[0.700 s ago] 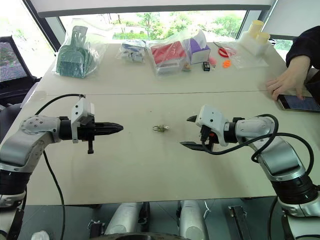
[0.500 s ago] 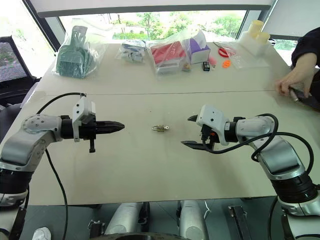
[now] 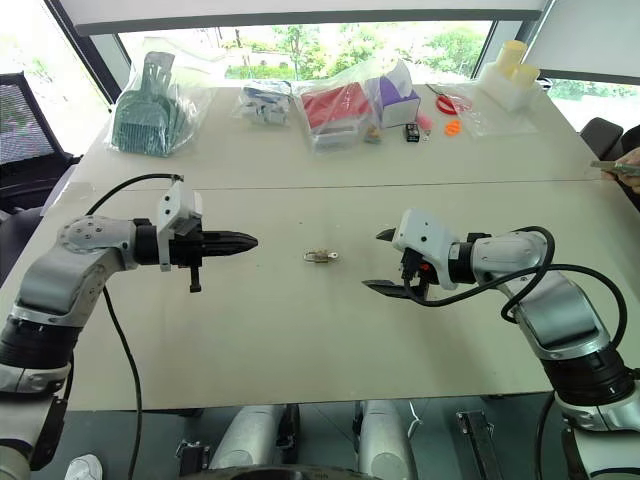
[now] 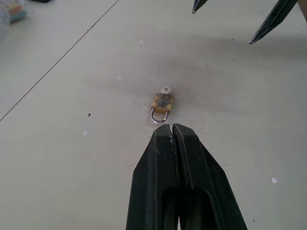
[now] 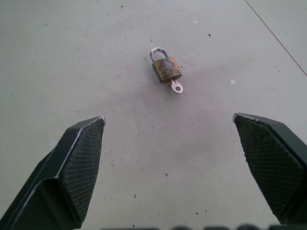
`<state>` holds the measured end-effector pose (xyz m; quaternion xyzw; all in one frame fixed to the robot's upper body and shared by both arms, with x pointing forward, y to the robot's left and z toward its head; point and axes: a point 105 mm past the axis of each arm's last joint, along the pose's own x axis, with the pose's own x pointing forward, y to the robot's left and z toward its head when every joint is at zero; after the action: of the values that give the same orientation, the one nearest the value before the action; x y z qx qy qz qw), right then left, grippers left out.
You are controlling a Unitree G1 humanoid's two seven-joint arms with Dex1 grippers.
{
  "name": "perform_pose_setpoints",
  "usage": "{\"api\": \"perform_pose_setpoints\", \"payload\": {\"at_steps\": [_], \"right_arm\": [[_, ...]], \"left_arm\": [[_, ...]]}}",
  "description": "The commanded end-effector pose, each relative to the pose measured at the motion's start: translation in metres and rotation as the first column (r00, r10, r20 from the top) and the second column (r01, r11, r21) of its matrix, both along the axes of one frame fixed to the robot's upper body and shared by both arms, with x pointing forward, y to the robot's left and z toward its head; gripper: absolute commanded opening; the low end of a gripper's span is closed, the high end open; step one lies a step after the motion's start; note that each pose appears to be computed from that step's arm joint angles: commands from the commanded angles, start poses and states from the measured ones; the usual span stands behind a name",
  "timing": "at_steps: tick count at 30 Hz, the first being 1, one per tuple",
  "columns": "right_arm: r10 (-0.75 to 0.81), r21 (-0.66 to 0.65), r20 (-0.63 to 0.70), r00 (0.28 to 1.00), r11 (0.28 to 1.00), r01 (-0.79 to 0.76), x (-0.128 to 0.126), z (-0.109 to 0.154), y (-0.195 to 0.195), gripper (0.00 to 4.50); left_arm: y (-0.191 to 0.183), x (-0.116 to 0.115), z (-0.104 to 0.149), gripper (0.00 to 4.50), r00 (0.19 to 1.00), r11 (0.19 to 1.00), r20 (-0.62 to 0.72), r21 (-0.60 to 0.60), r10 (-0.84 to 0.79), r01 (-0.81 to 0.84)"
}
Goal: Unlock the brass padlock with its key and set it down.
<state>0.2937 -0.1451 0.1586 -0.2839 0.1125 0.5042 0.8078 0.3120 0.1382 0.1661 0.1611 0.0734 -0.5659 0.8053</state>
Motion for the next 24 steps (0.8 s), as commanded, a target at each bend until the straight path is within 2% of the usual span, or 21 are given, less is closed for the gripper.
{"api": "perform_pose_setpoints", "payload": {"at_steps": [1,5,8,9,11,17,24], "right_arm": [[0.007,0.013,0.061,0.998,1.0,-0.008,0.002,0.016,0.003,4.44],[-0.003,0.0,0.076,0.997,1.0,0.003,0.003,0.016,0.0,4.44],[-0.016,-0.013,0.086,0.996,1.0,0.018,0.0,0.011,0.0,4.44],[-0.022,-0.007,0.088,0.996,1.0,0.023,-0.002,0.011,0.001,4.5],[-0.035,0.002,0.091,0.995,0.999,0.035,-0.003,0.013,0.001,4.5],[-0.085,-0.012,0.105,0.991,0.996,0.087,-0.01,0.011,-0.008,4.5],[-0.111,-0.009,0.112,0.987,0.994,0.113,-0.015,0.01,-0.008,4.5]], "left_arm": [[-0.005,0.005,0.012,0.0,0.998,1.0,0.048,0.001,-0.026,0.026],[-0.011,0.015,0.016,0.0,0.996,0.999,0.073,0.006,-0.045,0.045],[-0.031,0.026,0.017,0.0,0.989,0.994,0.103,0.019,-0.106,0.104],[-0.038,0.028,0.017,0.57,0.986,0.992,0.106,0.024,-0.129,0.127],[-0.048,0.033,0.012,1.33,0.982,0.987,0.097,0.027,-0.161,0.159],[-0.084,0.048,-0.028,4.0,0.964,0.963,0.08,0.115,-0.252,0.242],[-0.099,0.061,-0.052,4.0,0.96,0.953,0.1,0.183,-0.263,0.242]]}}
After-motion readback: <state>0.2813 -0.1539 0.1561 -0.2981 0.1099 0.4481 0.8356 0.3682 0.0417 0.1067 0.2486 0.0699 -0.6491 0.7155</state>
